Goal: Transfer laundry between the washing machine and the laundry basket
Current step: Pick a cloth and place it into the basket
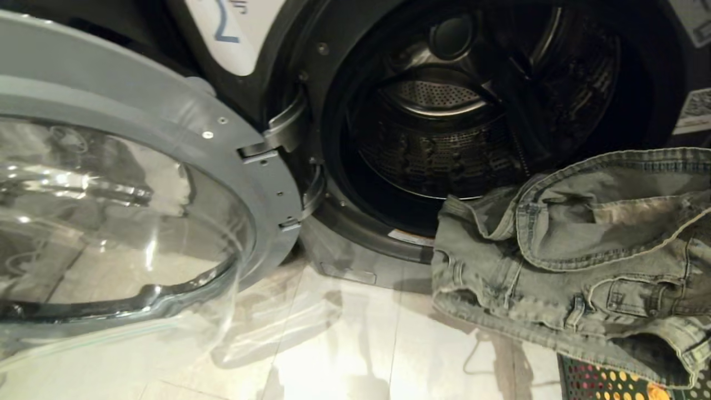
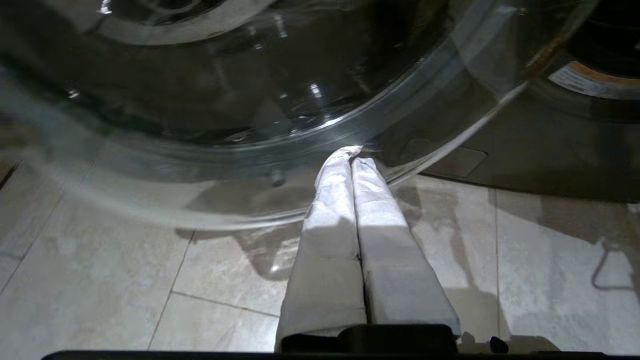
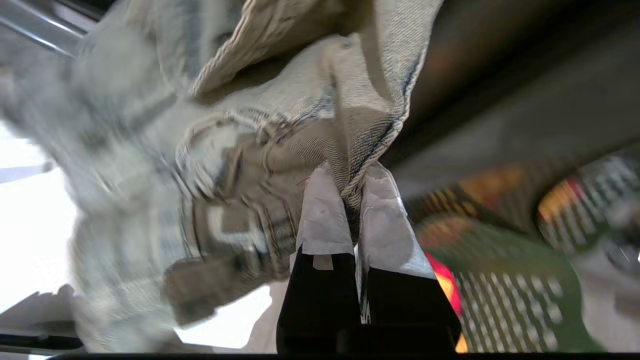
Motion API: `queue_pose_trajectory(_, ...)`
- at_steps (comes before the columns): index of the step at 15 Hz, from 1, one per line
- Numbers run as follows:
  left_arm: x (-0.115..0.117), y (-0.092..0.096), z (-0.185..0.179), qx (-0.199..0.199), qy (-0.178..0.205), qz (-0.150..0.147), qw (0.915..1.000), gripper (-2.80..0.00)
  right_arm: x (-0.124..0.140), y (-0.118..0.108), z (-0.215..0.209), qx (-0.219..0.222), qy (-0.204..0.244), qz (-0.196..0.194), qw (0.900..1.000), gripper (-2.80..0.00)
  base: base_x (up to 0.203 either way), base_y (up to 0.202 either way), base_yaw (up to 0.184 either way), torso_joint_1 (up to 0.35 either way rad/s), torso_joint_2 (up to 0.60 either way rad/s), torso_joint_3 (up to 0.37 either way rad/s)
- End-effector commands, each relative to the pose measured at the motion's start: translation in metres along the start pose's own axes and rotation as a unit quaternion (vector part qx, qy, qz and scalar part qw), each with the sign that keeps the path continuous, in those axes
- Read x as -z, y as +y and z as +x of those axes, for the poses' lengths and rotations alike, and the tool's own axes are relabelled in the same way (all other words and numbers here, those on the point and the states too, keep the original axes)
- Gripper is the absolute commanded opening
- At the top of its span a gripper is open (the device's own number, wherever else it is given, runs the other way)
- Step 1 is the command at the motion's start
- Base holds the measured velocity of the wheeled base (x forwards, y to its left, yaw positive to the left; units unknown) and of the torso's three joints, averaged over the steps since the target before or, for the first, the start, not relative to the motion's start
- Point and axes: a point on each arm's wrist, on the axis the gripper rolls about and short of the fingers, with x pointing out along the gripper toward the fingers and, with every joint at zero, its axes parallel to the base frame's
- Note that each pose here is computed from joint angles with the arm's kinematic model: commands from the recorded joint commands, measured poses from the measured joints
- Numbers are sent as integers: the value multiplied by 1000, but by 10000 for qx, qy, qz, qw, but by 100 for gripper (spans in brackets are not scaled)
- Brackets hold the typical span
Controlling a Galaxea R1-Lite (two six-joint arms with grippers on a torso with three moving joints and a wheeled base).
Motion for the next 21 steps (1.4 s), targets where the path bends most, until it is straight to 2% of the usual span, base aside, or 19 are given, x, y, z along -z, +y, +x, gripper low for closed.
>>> queue_pose_trajectory(1,11,0,2,-4,199,0,9998,-280,0,0,0,2,-6,-8,10000,-280,1,8,-171,2,4,1)
queue_pose_trajectory(12,11,0,2,-4,200,0,9998,-280,-10,-2,1,62,-154,-12,9999,-280,-1,9,-167,3,3,2)
queue_pose_trajectory(16,11,0,2,-4,200,1,9998,-280,-51,-12,12,156,-523,16,9985,-280,0,0,-26,1,2,-1)
queue_pose_trajectory(19,11,0,2,-4,197,0,9998,-280,-83,-20,41,172,-570,228,9980,-280,0,0,0,0,0,0)
queue_pose_trajectory(21,11,0,2,-4,195,0,9998,-280,-105,-26,52,216,-761,326,9963,-280,0,0,0,0,0,0)
